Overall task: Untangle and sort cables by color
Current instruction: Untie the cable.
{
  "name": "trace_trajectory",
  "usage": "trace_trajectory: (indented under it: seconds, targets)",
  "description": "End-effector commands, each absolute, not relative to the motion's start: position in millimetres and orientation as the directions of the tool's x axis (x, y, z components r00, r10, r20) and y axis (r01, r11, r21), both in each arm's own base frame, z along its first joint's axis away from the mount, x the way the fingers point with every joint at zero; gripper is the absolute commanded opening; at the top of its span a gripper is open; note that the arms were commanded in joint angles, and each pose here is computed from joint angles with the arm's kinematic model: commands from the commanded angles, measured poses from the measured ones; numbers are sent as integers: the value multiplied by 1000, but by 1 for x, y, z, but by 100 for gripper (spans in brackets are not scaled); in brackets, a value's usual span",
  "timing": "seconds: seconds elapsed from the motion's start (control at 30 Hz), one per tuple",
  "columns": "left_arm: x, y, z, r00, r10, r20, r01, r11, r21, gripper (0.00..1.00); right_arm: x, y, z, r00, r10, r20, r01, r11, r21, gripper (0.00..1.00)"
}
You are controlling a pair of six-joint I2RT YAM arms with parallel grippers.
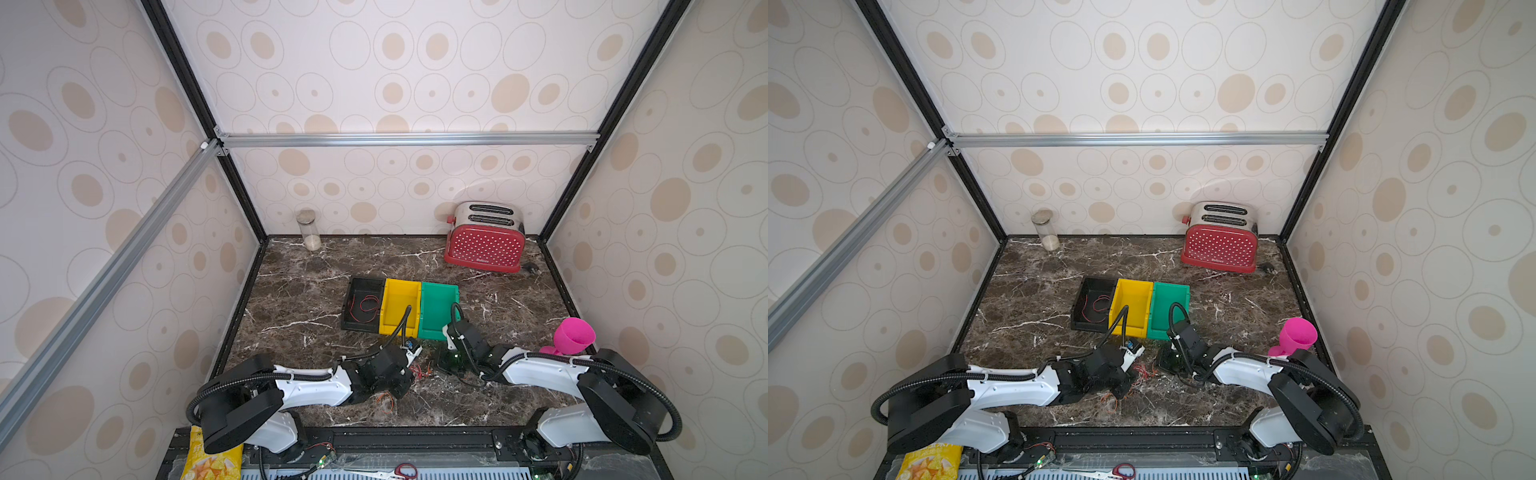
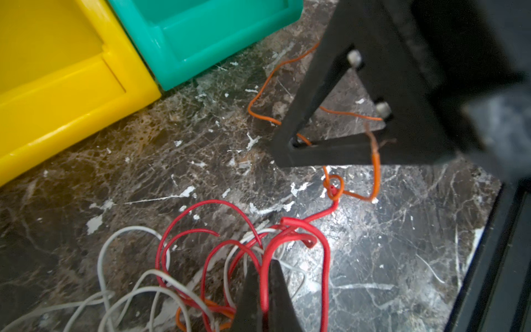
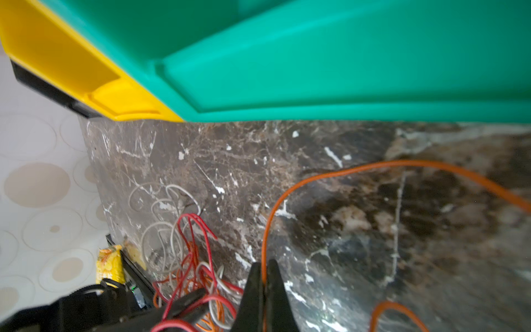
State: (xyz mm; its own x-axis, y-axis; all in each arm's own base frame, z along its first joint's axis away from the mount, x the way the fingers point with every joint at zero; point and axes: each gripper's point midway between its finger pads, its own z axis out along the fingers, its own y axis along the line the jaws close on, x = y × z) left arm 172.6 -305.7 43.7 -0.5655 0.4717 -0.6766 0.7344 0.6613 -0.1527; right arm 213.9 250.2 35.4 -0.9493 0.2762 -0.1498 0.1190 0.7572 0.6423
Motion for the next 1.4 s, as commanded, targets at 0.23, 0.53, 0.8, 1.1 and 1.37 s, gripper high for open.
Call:
trace_trajectory:
  seconds: [0.23,0.53,0.8,1.1,1.37]
  targets:
    - [151,-317,31,-521,539,-661,792,594,-139,0,241,262,58,-917,340,-206,119,730,673,0]
    - [145,-317,29,-516,540,-665,793,594,-133,0,252,260,60,-905,365,-216,125,717,686,0]
    - [160,-309,46,-521,494,-695,747,658,-93,0,239,232,74,-909,300,-291,73,800,596,0]
    - [193,-281,62,-572,385,-724,634,768,-93,0,209,166,91,-910,162,-382,30,944,329,4]
    - [206,-261,58,-613,360,-703,572,816,-81,3,201,105,96,-891,129,-436,112,992,64,14]
